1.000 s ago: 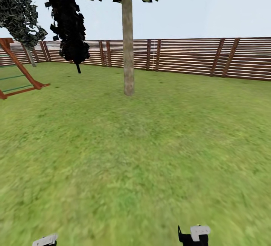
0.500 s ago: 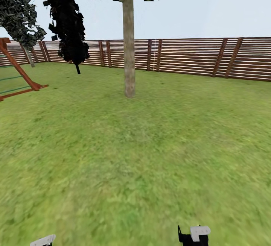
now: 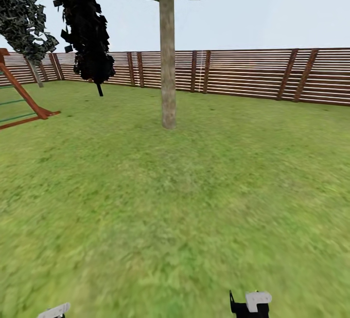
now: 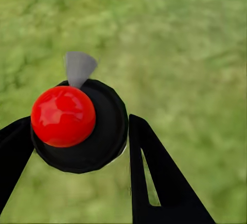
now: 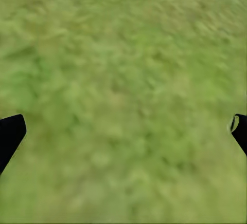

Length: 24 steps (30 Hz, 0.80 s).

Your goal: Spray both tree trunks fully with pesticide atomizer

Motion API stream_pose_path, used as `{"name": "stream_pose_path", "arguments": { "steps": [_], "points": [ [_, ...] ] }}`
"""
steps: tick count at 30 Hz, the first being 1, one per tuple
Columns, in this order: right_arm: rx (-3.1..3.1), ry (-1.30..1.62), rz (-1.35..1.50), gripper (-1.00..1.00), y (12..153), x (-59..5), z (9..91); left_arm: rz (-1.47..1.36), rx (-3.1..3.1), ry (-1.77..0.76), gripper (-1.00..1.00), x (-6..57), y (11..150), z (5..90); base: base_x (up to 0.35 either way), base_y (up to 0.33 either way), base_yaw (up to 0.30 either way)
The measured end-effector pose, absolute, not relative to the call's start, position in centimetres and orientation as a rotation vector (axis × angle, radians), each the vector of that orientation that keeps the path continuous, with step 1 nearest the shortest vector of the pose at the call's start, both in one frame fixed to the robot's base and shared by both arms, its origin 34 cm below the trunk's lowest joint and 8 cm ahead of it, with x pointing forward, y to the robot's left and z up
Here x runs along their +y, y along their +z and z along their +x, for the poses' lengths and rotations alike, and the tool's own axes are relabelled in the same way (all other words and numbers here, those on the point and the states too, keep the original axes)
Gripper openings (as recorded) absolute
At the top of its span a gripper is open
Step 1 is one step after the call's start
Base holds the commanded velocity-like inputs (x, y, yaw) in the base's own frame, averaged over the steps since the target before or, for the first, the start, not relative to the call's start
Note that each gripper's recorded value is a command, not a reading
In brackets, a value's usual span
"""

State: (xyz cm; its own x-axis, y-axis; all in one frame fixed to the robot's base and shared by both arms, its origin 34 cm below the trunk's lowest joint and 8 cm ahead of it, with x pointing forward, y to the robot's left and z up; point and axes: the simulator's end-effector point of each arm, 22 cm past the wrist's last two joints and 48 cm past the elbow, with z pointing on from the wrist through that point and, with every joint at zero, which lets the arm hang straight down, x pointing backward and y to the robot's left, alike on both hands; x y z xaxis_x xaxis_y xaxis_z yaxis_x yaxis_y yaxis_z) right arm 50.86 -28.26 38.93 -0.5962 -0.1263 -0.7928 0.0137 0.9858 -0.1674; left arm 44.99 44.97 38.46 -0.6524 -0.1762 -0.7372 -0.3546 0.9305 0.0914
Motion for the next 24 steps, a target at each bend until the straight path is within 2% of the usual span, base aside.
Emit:
{"name": "stream_pose_path", "arguments": {
  "steps": [24],
  "points": [
    [2.204, -0.192, -0.079, 1.0, 38.9, -28.19, 50.84, -0.372, 2.294, 0.282, -1.0, 44.57, 38.36, 45.01, 0.339, 0.076, 0.0]
  ]
}}
